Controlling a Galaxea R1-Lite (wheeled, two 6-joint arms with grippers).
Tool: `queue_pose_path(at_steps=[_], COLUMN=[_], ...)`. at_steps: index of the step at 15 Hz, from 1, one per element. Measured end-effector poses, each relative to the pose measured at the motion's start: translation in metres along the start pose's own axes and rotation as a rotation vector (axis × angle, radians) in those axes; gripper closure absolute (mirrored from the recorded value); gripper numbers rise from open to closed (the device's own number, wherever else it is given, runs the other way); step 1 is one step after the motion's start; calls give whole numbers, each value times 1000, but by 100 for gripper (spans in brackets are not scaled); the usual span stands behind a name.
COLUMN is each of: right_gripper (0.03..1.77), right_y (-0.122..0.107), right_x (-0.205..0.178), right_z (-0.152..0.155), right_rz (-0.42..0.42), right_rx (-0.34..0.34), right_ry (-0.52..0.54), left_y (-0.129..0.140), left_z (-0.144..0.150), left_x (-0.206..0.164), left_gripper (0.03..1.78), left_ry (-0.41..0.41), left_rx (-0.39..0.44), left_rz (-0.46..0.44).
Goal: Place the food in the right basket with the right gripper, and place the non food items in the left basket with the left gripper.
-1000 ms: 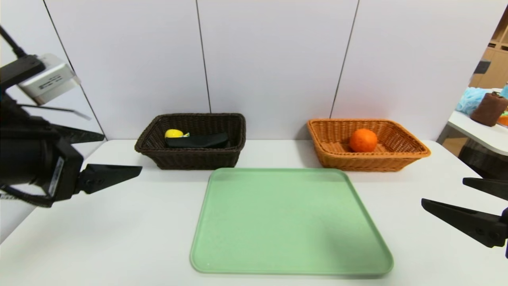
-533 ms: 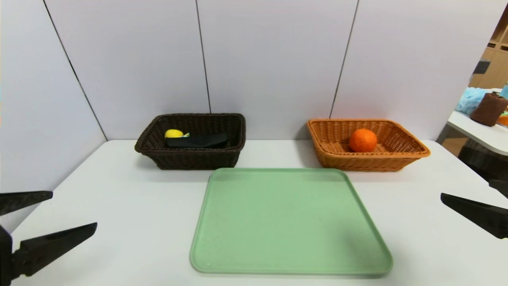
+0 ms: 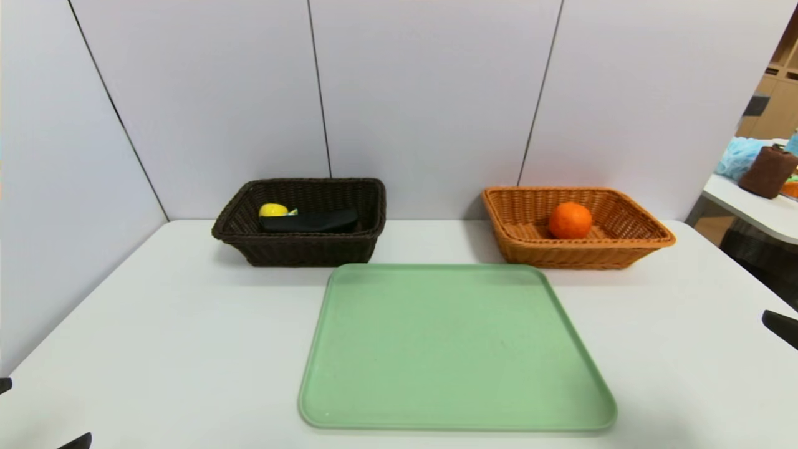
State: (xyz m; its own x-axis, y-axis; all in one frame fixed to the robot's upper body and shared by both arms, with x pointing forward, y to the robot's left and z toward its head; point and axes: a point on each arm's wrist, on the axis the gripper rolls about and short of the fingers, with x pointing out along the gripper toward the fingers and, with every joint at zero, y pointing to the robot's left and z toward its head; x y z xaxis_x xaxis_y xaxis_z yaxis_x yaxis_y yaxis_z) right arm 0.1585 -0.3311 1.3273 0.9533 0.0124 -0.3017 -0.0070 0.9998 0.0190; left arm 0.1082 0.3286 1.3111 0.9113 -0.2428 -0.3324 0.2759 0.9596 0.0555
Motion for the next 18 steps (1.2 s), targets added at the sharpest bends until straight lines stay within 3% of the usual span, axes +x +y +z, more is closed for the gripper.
queue_pose_path(at_steps=[8,18], right_gripper=[10,10], right_y=[-8,-7], right_x=[-33,-61], right_z=[-38,-77], right_rz=[-99,-67], right_rx=[41,37], right_ry=[-92,-171], left_y=[-10,-24], left_z=[-39,-79], left_x=[-25,-50], left_gripper=[12,12], left_ry=[-109,-189], left_rx=[-16,-23], left_rz=[70,83])
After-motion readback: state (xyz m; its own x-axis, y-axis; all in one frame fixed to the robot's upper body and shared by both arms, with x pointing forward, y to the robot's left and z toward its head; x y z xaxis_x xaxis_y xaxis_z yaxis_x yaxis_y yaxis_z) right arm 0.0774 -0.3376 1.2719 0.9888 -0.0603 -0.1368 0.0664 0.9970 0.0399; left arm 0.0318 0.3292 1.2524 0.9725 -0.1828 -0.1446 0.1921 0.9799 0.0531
